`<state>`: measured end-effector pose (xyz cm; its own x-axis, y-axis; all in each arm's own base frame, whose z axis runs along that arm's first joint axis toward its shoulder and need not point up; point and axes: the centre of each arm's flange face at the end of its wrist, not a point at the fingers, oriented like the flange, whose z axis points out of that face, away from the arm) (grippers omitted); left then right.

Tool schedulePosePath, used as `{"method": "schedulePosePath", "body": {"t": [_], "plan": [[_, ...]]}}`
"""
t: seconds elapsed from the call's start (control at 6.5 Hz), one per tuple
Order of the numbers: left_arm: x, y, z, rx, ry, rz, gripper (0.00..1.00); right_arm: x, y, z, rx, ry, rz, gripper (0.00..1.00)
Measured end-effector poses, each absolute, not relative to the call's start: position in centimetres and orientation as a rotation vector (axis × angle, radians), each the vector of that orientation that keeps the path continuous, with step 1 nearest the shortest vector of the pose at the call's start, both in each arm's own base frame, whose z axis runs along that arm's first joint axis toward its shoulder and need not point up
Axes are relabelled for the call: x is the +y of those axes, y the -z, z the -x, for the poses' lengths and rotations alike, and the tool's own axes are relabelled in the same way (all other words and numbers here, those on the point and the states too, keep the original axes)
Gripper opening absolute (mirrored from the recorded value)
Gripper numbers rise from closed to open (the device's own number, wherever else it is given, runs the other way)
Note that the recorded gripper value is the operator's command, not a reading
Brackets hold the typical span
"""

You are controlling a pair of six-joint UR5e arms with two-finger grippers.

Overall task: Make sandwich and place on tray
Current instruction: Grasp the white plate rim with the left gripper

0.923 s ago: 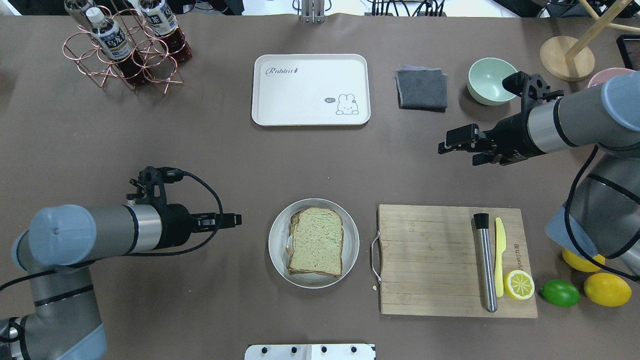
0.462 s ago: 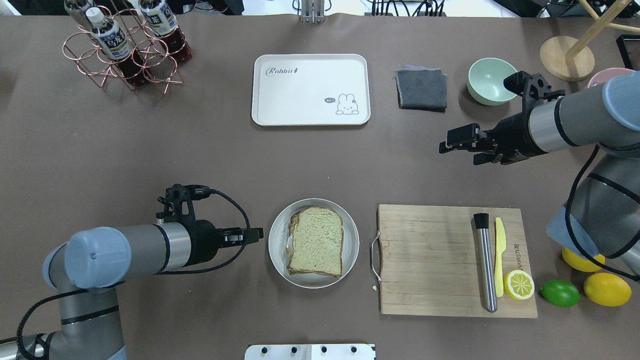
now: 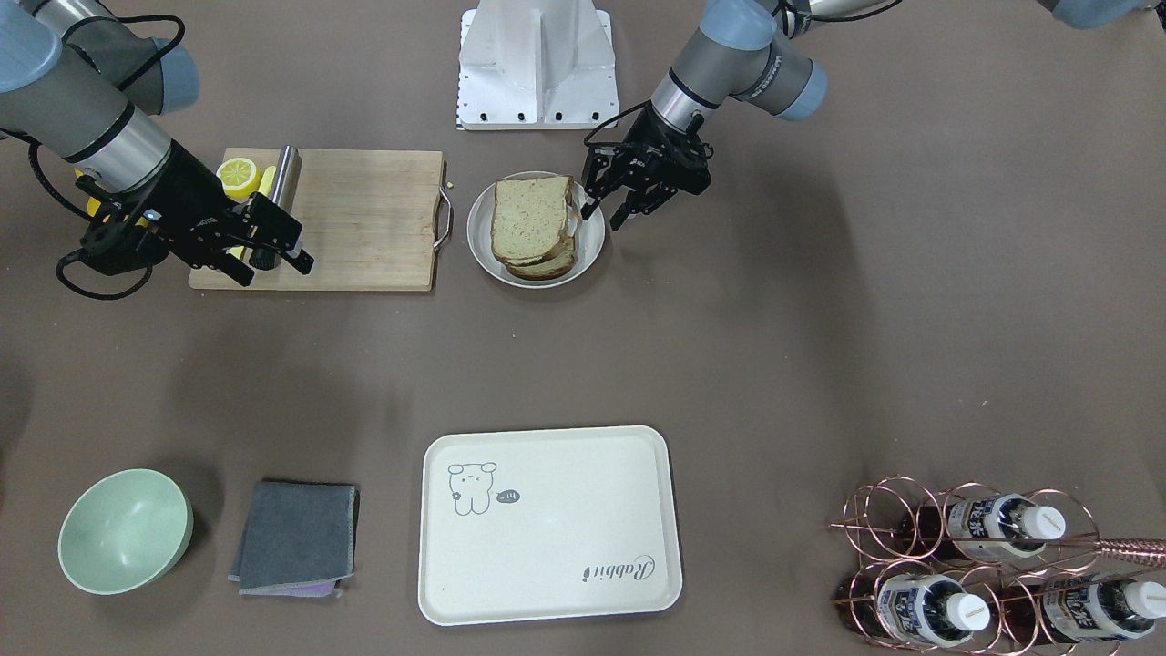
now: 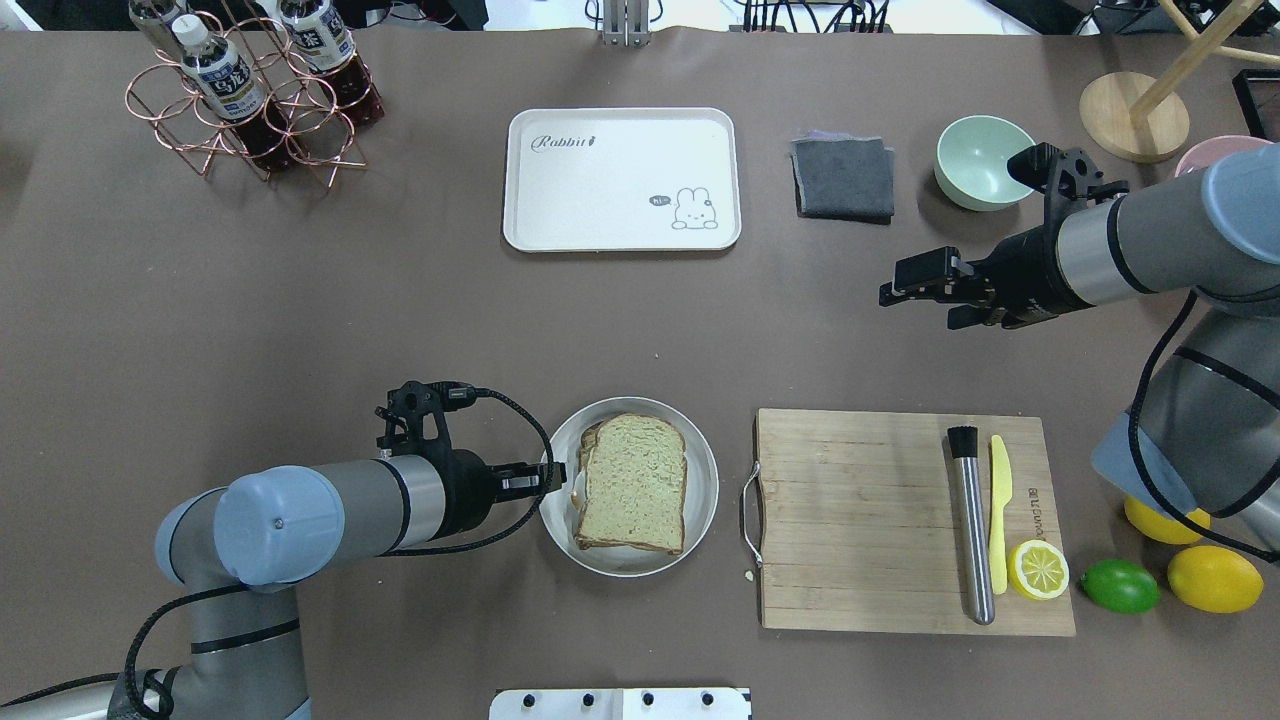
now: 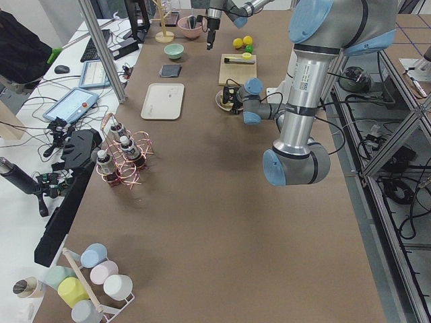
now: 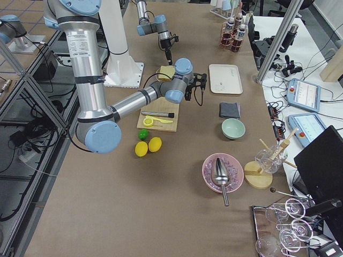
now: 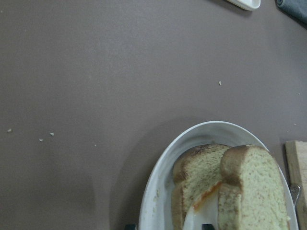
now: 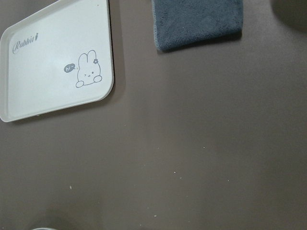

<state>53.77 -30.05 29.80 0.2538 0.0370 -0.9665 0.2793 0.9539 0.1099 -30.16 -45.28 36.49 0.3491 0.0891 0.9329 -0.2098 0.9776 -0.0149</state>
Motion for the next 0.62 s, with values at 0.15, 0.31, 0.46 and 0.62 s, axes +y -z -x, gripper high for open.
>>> {"method": "schedulePosePath", "body": {"t": [0.15,0.31,0.46,0.62], "plan": [[-30.1,-30.1,-54.0,1.303,0.168,-0.280,0.54,-45.3,-36.4,30.2,-1.201,-0.193,-0.115,1.00],[-30.1,-30.3,-54.5,1.296,0.168,-0.279,0.45,-45.3,-36.4,30.2,-1.201,-0.193,-0.114,1.00],[-30.3,-30.5,-55.1,1.290,0.169,-0.278,0.30,-45.3,-36.5,30.2,-1.199,-0.194,-0.114,1.00],[-30.4,-30.7,-55.5,1.284,0.172,-0.282,0.00,-45.3,-36.6,30.2,-1.198,-0.197,-0.114,1.00]]}}
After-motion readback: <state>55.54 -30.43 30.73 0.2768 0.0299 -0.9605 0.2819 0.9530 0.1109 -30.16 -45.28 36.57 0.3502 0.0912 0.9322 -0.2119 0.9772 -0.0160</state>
